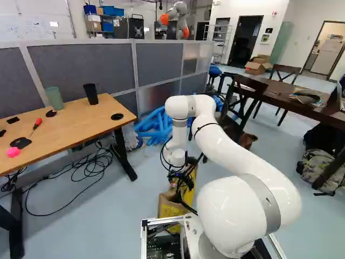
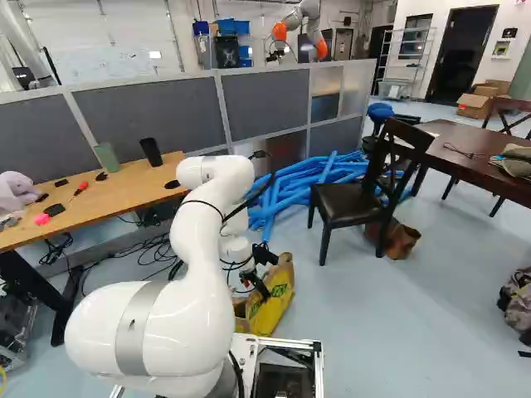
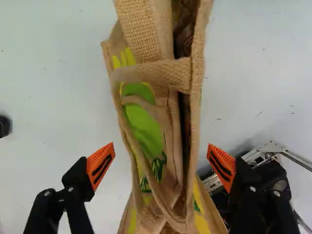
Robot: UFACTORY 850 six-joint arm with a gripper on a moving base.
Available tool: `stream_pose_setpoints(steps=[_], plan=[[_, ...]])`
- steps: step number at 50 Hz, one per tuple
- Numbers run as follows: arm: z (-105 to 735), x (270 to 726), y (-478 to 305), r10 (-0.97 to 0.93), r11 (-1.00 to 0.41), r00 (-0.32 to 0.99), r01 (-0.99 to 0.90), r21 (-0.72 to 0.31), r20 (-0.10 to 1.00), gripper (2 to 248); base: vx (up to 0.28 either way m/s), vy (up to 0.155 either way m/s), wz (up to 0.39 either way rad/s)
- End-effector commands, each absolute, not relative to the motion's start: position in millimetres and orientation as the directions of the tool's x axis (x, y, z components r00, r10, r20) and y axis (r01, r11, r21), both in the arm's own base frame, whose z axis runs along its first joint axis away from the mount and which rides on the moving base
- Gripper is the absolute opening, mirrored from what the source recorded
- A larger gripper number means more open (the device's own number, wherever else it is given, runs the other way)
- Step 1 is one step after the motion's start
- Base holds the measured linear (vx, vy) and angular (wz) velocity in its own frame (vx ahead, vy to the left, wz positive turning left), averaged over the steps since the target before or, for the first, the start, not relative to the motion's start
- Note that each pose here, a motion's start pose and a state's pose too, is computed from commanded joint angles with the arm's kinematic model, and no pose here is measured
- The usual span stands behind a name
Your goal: Pick up the bag on the ground and place it on the table
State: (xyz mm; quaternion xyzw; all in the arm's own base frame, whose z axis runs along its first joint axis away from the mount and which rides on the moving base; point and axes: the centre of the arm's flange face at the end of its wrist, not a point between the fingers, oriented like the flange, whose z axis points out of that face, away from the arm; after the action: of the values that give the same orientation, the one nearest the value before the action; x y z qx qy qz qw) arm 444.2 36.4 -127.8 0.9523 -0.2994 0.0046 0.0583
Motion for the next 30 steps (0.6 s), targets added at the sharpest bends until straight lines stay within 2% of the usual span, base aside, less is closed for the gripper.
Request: stream_pose_setpoints(steps=[13, 14, 19, 20, 24, 25, 29, 30], plan=[[-128.0, 444.2, 36.4, -0.57, -0.814, 0.821, -0.571, 0.108, 0.044, 247, 0.0, 0.0, 0.0], [-128.0, 444.2, 36.4, -0.57, -0.814, 0.821, -0.571, 0.108, 0.044, 238, 0.0, 0.0, 0.0], [-128.0, 444.2, 36.4, -0.57, -0.814, 0.821, -0.571, 0.108, 0.044, 238, 0.0, 0.0, 0.0], [-128.0, 444.2, 36.4, -0.57, -0.814, 0.821, -0.571, 0.108, 0.044, 202, 0.0, 0.0, 0.0], [-128.0, 444.2, 36.4, -0.57, -0.814, 0.821, -0.571, 0.108, 0.044, 202, 0.0, 0.0, 0.0], [-128.0, 444.2, 36.4, -0.57, -0.814, 0.821, -0.571, 0.108, 0.044, 164, 0.0, 0.0, 0.0], [-128.0, 444.2, 36.4, -0.57, -0.814, 0.821, -0.571, 0.108, 0.044, 164, 0.0, 0.0, 0.0], [-128.0, 444.2, 36.4, -0.57, -0.814, 0.821, -0.571, 0.108, 0.044, 126, 0.0, 0.0, 0.0]])
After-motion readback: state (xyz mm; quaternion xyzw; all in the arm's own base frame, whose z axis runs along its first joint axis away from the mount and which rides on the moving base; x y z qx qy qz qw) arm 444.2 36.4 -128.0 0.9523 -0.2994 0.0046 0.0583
